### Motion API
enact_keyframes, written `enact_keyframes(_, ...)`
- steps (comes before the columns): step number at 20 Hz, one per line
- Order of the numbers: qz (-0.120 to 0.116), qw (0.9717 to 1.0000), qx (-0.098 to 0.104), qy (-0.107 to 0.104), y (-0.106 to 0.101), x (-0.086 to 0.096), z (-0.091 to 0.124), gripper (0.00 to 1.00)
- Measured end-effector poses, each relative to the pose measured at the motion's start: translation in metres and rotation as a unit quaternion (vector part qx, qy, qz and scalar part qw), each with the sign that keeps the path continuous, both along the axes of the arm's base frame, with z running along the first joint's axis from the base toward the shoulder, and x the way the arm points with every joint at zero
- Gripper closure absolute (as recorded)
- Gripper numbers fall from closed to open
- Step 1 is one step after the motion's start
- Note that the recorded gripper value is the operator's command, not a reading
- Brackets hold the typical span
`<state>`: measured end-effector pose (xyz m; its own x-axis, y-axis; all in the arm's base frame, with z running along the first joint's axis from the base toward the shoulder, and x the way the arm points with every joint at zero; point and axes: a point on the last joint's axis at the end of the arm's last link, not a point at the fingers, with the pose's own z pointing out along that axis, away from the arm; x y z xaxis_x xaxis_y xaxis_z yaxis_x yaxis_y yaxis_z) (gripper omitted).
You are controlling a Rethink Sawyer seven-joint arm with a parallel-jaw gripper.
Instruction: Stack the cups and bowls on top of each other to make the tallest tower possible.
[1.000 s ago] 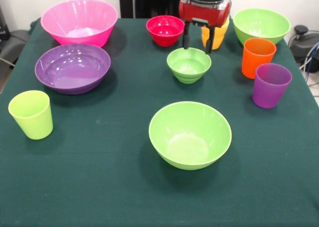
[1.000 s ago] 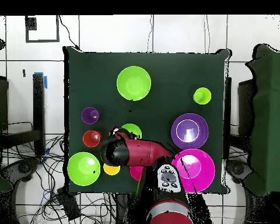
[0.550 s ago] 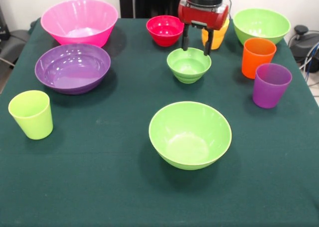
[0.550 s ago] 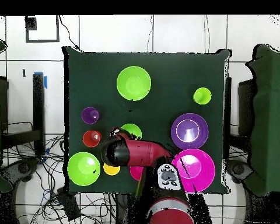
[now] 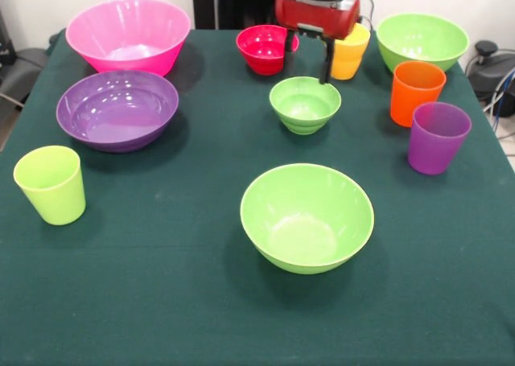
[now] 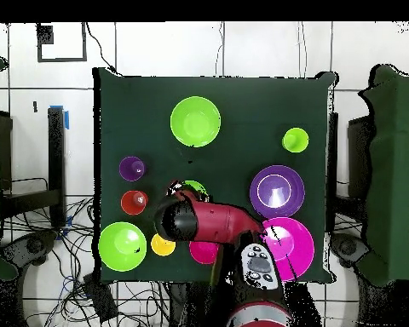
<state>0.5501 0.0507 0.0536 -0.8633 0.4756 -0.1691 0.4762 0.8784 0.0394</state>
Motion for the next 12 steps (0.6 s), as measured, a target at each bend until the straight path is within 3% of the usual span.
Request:
enact_keyframes(7,-0.035,0.9994,0.0,-0.003,-0.039,0.005,0.006,0.0)
enact_keyframes(12,-0.035,0.9994,0.0,-0.003,-0.039,0.005,0.005,0.0)
